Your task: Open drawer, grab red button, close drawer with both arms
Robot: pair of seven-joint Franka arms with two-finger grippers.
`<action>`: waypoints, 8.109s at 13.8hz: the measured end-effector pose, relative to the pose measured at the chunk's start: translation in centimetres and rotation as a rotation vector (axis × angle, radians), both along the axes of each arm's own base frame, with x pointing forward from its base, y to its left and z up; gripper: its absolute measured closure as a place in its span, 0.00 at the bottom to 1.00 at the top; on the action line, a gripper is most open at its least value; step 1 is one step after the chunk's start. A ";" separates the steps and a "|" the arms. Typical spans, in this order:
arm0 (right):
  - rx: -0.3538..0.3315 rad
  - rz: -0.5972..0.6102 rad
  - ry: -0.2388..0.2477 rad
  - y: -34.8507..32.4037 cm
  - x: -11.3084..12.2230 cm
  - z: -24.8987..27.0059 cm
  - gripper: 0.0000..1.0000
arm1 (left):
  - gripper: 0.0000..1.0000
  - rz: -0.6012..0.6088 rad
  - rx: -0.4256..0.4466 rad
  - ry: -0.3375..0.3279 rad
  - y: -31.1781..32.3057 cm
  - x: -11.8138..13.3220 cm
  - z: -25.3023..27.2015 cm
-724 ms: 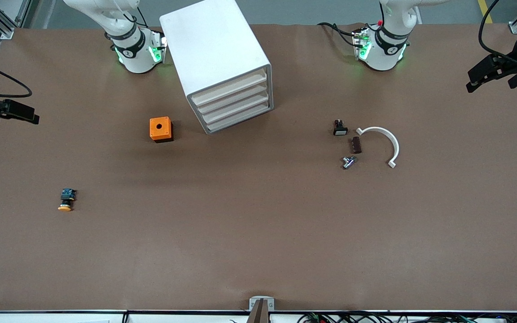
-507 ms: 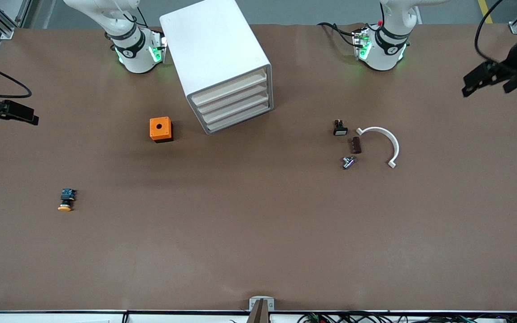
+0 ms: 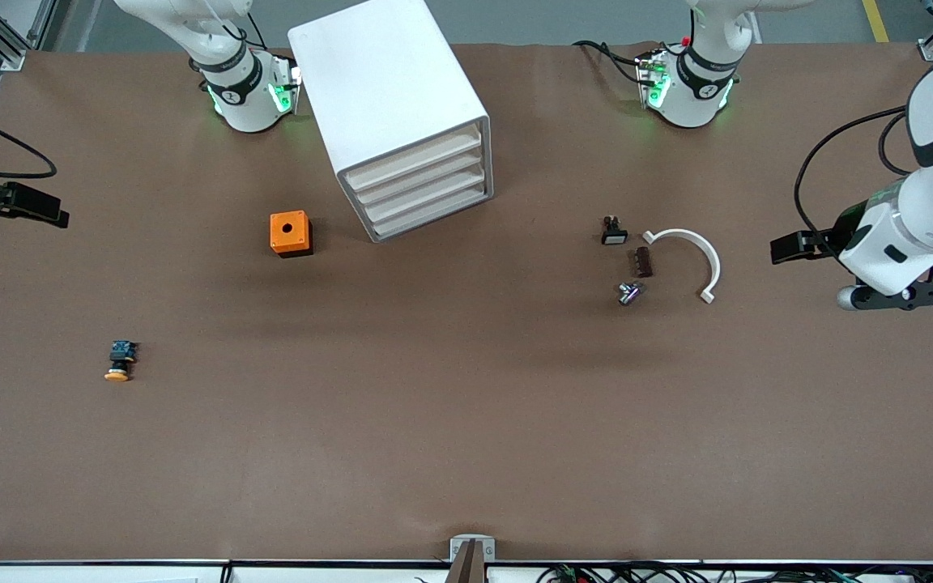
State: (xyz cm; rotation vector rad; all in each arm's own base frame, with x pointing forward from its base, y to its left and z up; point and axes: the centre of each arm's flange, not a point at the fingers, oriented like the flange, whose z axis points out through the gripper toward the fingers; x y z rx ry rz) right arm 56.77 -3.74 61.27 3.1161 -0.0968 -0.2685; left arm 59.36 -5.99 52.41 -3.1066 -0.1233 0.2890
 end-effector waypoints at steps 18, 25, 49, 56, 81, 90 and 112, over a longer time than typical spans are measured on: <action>-0.001 0.001 -0.013 0.0 0.1 0.5 0.00 | 0.00 1.330 0.424 0.442 -24.6 -3.2 -23.6; -0.001 0.001 -0.015 0.0 0.1 0.6 0.00 | 0.04 1.557 0.524 0.932 -32.9 -7.3 -29.7; -0.002 0.003 -0.029 0.1 0.2 0.7 0.00 | 0.86 1.593 0.785 1.205 -44.7 -17.1 -33.0; -0.002 0.018 -0.037 1.7 0.4 0.8 0.00 | 0.86 1.696 0.692 1.220 -39.2 -10.3 -32.2; -0.203 -0.833 0.040 44.4 -4.5 -17.1 0.00 | 0.00 1.706 0.389 0.546 -6.7 6.8 -13.1; -0.192 -0.934 0.035 52.0 -7.5 -23.6 0.00 | 0.00 1.185 0.296 0.167 -0.9 5.8 -5.3; -0.233 -0.906 0.044 53.8 -8.6 -28.0 0.59 | 0.00 0.442 0.014 0.015 -6.7 2.0 -15.2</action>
